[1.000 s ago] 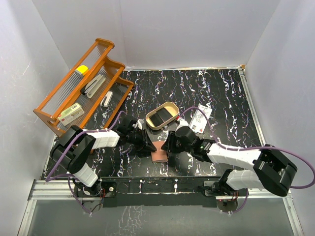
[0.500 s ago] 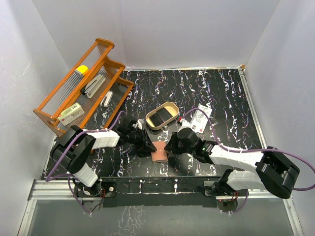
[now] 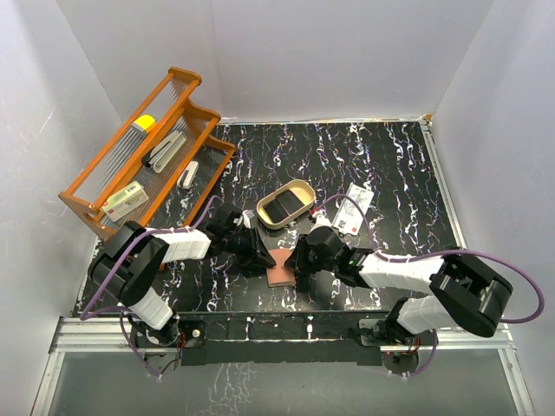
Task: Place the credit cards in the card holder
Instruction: Close the card holder at the center of the board.
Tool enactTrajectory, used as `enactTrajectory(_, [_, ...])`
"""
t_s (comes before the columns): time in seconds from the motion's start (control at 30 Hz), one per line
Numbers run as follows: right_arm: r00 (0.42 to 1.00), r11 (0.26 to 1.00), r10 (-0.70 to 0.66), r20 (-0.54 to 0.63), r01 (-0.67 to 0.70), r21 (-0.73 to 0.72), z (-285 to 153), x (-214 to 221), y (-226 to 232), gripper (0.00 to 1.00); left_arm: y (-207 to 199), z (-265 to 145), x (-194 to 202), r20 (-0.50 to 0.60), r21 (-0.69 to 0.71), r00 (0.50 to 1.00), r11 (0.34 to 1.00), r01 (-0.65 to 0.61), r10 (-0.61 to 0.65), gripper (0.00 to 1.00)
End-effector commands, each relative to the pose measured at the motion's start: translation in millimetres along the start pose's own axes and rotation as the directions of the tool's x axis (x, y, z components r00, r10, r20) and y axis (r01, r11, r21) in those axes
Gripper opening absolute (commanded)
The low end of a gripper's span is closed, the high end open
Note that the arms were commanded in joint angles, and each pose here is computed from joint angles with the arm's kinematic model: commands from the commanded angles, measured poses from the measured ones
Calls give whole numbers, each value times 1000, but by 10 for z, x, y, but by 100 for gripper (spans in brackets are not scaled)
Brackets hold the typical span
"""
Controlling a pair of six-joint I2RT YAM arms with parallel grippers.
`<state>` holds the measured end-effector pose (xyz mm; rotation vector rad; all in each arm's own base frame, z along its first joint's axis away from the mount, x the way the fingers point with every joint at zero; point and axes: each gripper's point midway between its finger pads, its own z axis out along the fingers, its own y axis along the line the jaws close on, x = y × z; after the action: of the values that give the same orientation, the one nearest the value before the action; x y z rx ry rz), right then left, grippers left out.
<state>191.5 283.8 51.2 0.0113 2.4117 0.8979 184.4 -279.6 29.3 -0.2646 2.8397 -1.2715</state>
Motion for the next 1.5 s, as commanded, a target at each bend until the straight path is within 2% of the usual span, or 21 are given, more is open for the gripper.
enactTrajectory(0.0, [1000,998,17,24,-16,-56,48,-39,118,12,158,-16,80,-9,-64,1000,998,18,-19,20])
enactTrajectory(0.2, [1000,999,15,17,-14,-45,81,-11,80,14,144,-21,75,-7,-61,1000,998,17,-17,20])
enactTrajectory(0.63, [1000,999,-3,-5,2,-52,126,17,101,9,137,-16,70,-5,-59,1000,998,16,-17,20])
enactTrajectory(0.97, [997,998,-38,-62,41,49,133,65,-27,5,136,-15,67,-3,-58,1000,998,15,-16,20])
enactTrajectory(1.23, [987,982,-126,-97,138,126,153,95,-91,4,187,11,86,-11,-68,1000,997,22,-23,20])
enactTrajectory(1.47, [970,959,-153,-189,192,209,244,218,-216,4,186,13,82,-9,-67,1000,998,23,-23,20])
